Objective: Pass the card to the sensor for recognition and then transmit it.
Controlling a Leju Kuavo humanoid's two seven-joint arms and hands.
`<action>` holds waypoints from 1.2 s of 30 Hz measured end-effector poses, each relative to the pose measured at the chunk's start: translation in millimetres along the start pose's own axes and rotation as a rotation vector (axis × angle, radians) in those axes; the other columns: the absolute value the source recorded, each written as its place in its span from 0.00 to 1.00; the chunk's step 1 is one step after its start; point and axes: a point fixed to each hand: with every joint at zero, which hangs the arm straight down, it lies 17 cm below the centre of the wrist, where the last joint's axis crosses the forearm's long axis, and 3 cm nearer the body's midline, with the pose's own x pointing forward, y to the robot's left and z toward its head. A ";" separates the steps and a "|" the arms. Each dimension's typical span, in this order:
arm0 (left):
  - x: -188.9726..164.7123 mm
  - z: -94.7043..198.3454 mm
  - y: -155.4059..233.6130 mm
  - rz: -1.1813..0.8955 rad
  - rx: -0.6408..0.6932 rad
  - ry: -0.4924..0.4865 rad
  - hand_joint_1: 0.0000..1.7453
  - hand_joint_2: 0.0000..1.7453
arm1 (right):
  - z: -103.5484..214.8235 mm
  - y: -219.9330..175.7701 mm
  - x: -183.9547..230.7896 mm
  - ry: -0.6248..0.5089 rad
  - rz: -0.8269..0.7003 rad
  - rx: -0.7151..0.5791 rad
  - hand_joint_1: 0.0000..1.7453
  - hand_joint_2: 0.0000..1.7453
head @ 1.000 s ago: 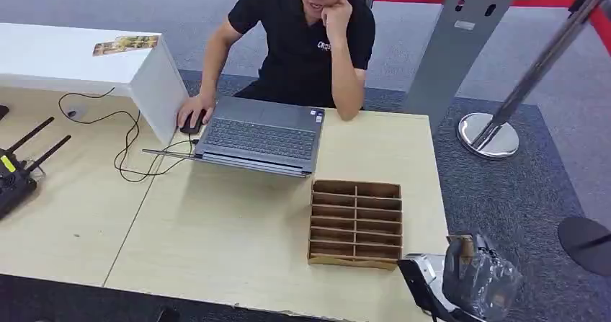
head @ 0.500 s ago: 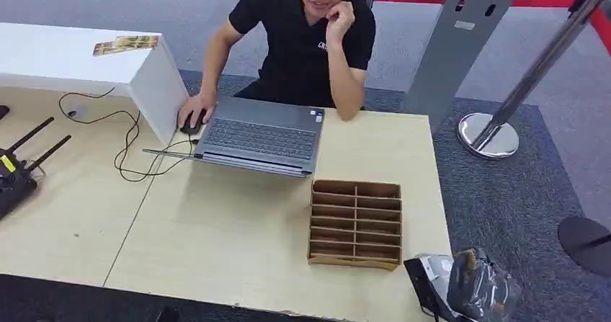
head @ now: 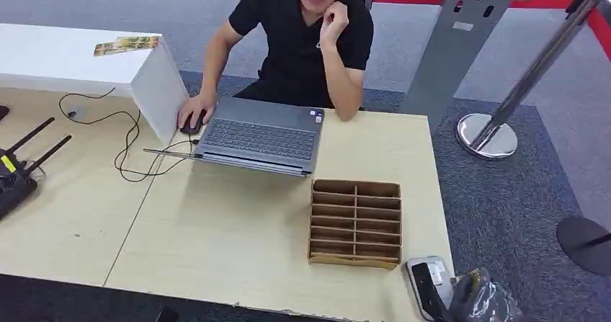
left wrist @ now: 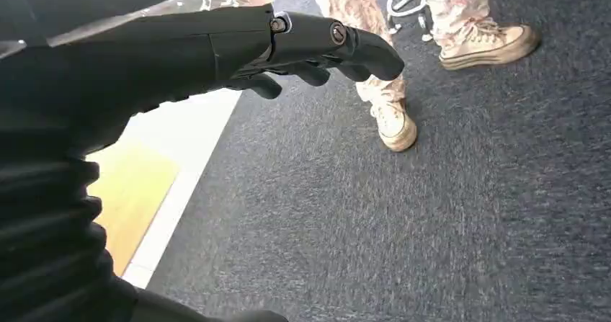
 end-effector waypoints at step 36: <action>1.3 -0.3 1.5 -0.019 0.011 -0.015 0.00 1.00 | -32.4 -191.7 101.0 -0.411 -0.187 -0.493 1.00 1.00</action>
